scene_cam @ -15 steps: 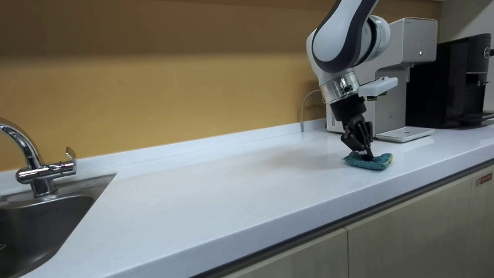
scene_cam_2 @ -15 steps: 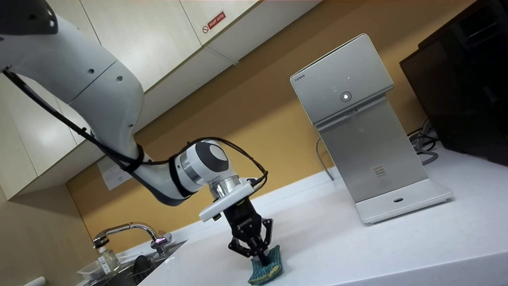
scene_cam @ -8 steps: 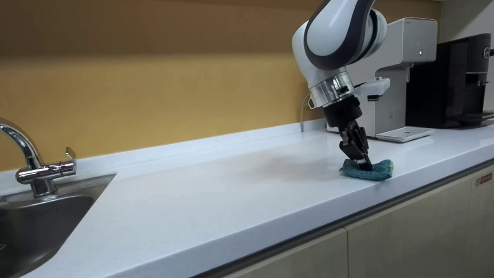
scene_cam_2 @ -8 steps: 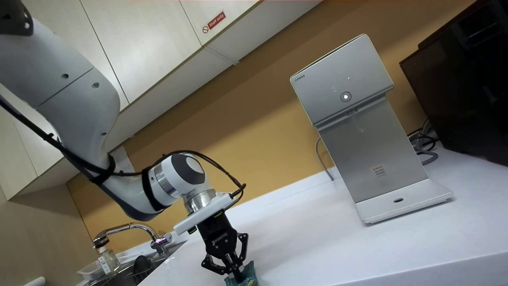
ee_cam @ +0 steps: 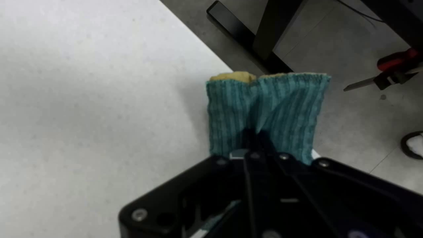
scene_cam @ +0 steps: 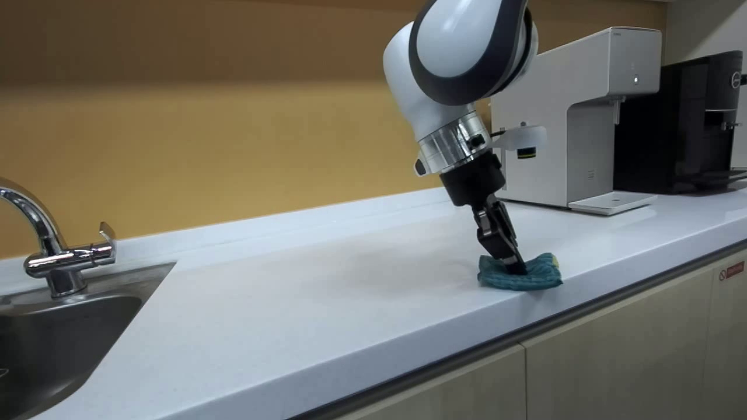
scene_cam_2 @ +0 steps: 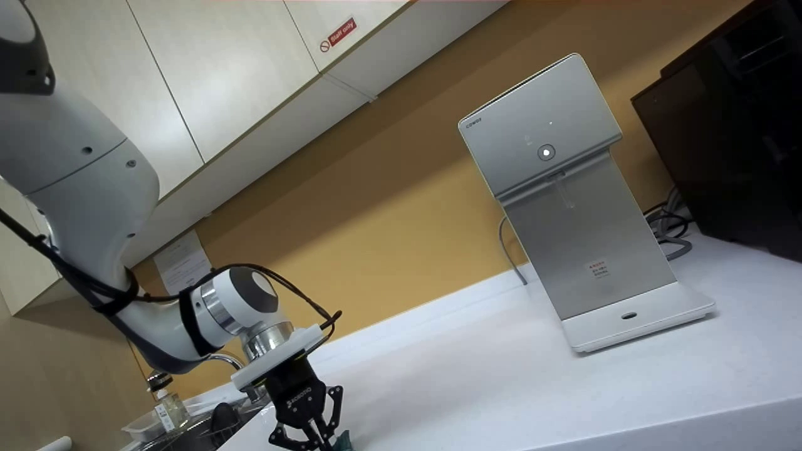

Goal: Use the sponge to clean the surface

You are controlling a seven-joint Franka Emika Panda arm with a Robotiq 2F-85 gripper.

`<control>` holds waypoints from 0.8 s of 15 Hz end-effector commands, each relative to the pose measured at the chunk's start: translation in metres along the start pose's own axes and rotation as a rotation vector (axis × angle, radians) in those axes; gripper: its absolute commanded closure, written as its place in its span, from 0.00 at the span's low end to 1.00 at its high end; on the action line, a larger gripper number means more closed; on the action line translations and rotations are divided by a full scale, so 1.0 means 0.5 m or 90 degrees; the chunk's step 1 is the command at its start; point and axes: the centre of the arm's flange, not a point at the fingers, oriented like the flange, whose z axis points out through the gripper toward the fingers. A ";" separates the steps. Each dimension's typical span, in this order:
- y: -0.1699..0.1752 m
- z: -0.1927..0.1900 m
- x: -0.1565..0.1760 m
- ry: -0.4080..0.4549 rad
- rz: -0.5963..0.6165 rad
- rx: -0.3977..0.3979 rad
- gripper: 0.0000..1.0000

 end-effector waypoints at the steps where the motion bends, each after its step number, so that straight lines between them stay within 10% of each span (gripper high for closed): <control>1: 0.000 0.028 0.111 -0.003 -0.015 0.005 0.99; 12: 0.274 -0.060 0.200 0.100 0.156 0.051 0.99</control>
